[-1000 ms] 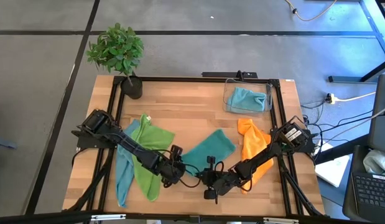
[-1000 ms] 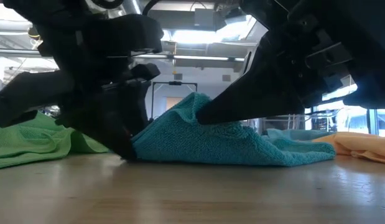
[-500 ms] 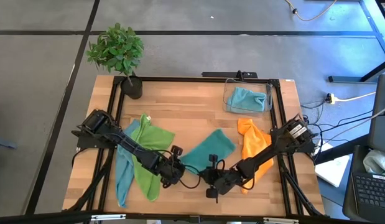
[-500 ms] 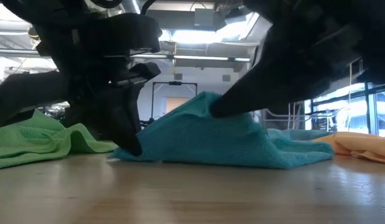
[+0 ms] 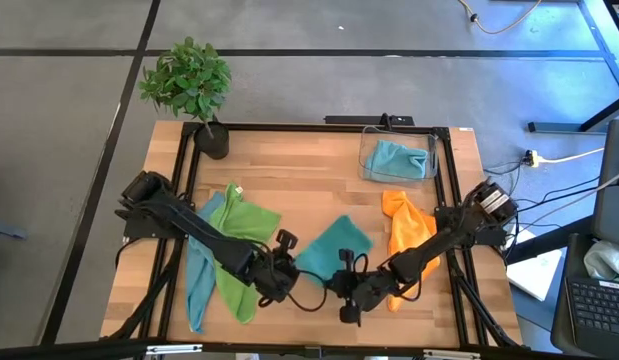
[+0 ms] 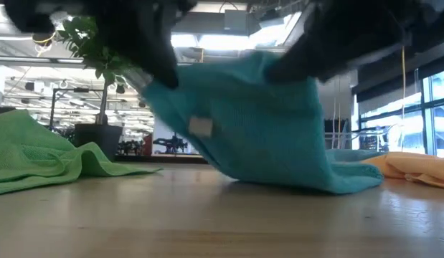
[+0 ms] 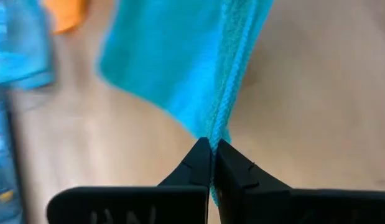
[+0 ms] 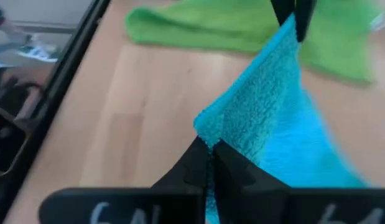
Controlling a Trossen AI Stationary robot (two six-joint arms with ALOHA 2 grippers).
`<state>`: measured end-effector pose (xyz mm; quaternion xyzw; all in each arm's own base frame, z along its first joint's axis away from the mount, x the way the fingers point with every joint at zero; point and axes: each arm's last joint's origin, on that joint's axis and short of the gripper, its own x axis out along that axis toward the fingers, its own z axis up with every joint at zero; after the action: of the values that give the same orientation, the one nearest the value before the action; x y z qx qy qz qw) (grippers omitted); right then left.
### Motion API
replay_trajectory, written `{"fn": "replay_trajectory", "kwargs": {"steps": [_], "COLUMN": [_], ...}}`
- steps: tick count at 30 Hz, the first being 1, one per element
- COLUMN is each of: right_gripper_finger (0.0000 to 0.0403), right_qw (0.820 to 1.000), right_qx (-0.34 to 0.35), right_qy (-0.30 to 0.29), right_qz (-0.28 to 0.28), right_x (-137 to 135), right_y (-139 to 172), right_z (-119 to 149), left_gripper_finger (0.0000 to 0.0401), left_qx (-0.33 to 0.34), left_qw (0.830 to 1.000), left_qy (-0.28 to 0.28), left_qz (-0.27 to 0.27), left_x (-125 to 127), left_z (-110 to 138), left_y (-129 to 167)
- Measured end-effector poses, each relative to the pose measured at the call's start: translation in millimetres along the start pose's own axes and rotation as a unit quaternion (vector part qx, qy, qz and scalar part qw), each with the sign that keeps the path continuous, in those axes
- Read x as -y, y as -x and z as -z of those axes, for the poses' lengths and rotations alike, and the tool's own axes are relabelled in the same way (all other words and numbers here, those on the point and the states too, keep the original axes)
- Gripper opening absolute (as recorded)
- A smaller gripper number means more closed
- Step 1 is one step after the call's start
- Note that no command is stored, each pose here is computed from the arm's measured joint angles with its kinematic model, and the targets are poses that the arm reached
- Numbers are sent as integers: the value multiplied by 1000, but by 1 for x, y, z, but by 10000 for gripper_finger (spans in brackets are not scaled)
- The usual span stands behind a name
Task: Fold microfiber towels
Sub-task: Fold the blue Fold the blue microfiber towel
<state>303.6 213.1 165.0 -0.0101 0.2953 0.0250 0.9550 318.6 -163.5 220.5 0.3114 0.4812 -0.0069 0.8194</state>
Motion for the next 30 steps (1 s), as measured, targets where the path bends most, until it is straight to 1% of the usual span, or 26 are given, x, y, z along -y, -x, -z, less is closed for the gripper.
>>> {"fn": "replay_trajectory", "kwargs": {"steps": [2,4,7,9,12,14,16,19,21,24,27,30], "right_gripper_finger": [12,12,13,13,13,13,13,13,14,14,14,14], "right_qw": [999,996,985,976,963,950,937,922,915,909,915,927], "right_qx": [16,28,39,39,27,19,16,24,34,43,61,92], "right_qy": [13,39,84,115,165,196,220,238,252,286,288,275], "right_qz": [32,77,145,178,213,242,271,305,314,299,276,238], "right_x": [5,11,21,28,40,49,57,64,63,56,47,35], "right_y": [11,24,43,52,60,64,66,69,72,76,82,93], "right_z": [-9,-17,-28,-33,-39,-44,-49,-57,-62,-67,-77,-92], "left_gripper_finger": [1,0,0,0,0,0,0,0,0,0,0,0], "left_qx": [-14,-29,-39,-41,-49,-60,-71,-87,-84,-64,-35,11], "left_qw": [999,997,988,982,977,972,966,958,956,957,960,964], "left_qy": [-8,-22,-34,-31,-19,-18,-14,-11,-9,-7,-3,12], "left_qz": [-28,-68,-147,-184,-208,-225,-247,-273,-282,-281,-278,-265], "left_x": [-8,-14,-27,-36,-50,-59,-67,-75,-77,-74,-70,-64], "left_z": [-1,-1,-2,-3,-1,2,4,8,9,9,5,-1], "left_y": [9,17,27,31,32,30,30,29,35,48,67,94]}}
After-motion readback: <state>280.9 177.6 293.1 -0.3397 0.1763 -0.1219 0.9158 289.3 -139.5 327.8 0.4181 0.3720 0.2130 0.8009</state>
